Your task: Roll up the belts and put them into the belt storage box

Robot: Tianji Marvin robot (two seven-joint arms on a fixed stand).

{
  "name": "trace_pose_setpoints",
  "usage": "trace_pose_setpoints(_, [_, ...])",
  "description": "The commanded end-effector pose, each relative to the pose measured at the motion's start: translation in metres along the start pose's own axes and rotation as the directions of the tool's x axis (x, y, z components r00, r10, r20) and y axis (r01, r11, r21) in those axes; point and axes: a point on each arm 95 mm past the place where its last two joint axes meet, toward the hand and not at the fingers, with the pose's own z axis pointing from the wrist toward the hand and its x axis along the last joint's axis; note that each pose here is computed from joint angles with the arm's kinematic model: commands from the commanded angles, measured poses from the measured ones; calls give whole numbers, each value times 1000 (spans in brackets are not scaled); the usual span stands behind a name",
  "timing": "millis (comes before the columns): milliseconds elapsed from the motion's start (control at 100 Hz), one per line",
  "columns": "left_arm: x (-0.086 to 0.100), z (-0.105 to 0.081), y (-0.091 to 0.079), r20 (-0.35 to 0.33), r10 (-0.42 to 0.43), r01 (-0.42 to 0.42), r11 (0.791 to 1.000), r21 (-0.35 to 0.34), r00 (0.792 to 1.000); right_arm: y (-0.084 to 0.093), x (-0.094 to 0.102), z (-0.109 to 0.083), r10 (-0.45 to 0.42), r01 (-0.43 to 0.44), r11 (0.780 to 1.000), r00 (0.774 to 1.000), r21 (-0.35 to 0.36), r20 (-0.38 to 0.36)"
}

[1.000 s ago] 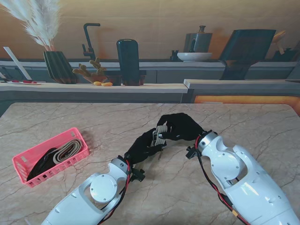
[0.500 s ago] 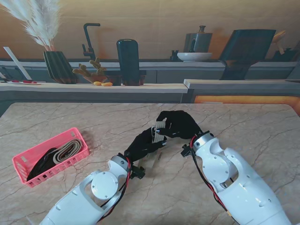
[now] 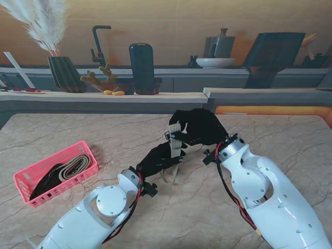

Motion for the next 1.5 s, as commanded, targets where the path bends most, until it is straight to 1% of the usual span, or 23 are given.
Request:
trace_pose_setpoints(0, [2, 1, 2, -4, -4, 4, 1000, 0, 1000, 12, 12, 5, -14, 13, 999, 999, -29, -45])
trace_pose_setpoints(90, [3, 4, 3, 4, -20, 20, 1000, 14, 1000, 20, 18, 7, -32, 29, 999, 997, -45, -71])
trace_pose_setpoints(300, [7, 6, 4, 14, -99, 97, 991, 88, 995, 38, 28, 9, -61, 53, 995, 992, -79, -106])
trace_pose_setpoints(440, [12, 4, 2, -4, -92, 91, 988, 121, 996, 47, 32, 10, -78, 66, 993, 990, -97, -121])
trace_pose_setpoints(560, [17, 3, 2, -26, -93, 95, 987, 130, 995, 47, 32, 10, -96, 82, 991, 988, -110, -125])
trace_pose_setpoints(670, [19, 1, 5, -37, -103, 107, 987, 120, 994, 41, 26, 11, -126, 112, 987, 984, -113, -123])
trace_pose_setpoints(770, [19, -1, 8, -39, -115, 118, 987, 109, 993, 34, 20, 11, -135, 122, 986, 984, -112, -114])
trace_pose_setpoints(1030, [18, -2, 15, -14, -211, 211, 973, 96, 977, 15, 3, 10, -138, 130, 986, 988, -106, -76])
trace_pose_setpoints(1160, [16, -3, 16, 0, -254, 252, 962, 103, 967, 1, -4, 8, -112, 107, 991, 992, -79, -62])
trace_pose_setpoints(1320, [16, -3, 16, 14, -279, 275, 954, 123, 960, -16, -10, 4, -81, 79, 996, 995, -36, -52])
trace_pose_setpoints(1490, [16, -3, 13, 13, -310, 305, 941, 147, 951, -30, -15, -4, -59, 60, 998, 997, 12, -42])
